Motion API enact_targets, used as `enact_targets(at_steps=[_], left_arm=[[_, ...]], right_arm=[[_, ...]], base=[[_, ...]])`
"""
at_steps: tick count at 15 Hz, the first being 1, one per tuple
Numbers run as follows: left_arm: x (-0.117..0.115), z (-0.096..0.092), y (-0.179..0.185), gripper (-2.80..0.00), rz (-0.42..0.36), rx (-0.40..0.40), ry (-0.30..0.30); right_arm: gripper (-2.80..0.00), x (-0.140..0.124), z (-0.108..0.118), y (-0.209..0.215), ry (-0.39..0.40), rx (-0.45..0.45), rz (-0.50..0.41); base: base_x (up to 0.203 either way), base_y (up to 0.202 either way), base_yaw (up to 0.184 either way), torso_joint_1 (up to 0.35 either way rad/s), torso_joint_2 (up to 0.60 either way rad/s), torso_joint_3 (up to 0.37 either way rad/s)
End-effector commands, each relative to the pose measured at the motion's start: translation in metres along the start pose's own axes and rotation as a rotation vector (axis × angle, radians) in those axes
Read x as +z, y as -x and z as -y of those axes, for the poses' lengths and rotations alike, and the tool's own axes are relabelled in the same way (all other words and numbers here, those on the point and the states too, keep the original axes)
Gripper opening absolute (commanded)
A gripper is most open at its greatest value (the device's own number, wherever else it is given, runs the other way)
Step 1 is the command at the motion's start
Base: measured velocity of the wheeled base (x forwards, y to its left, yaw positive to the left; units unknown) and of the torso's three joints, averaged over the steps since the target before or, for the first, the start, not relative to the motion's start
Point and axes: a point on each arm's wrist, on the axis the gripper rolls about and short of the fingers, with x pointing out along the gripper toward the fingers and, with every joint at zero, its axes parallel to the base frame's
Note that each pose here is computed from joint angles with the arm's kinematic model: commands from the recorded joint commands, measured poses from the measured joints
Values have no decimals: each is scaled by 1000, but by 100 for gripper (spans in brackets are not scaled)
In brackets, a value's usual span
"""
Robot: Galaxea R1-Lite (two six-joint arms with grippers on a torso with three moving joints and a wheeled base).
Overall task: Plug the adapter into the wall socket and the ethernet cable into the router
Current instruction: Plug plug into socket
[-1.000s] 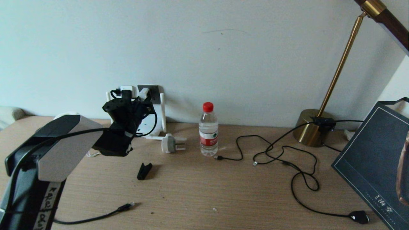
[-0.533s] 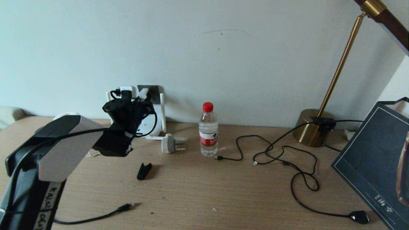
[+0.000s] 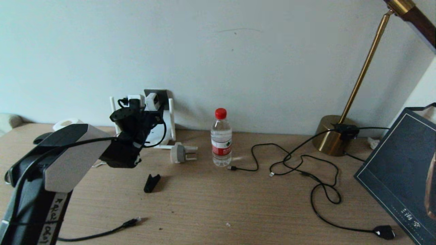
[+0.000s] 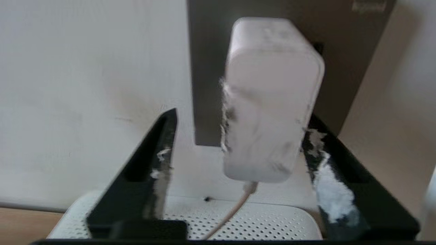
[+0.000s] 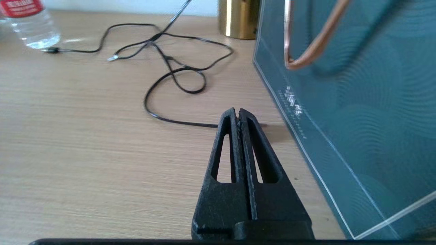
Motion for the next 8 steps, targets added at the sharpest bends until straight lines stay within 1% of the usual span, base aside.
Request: enact_targets(at_steps=[1, 3, 8], left_arm=[[8, -1, 0, 0, 25, 1, 1], [13, -1, 3, 0, 24, 1, 1], [36, -2, 26, 0, 29, -8, 3]], right_arm=[[-280, 0, 0, 0, 0, 0, 0], [-280, 0, 0, 0, 0, 0, 0], [-280, 0, 0, 0, 0, 0, 0]], base=[[0, 0, 0, 0, 0, 0], [0, 0, 0, 0, 0, 0], [0, 0, 0, 0, 0, 0]])
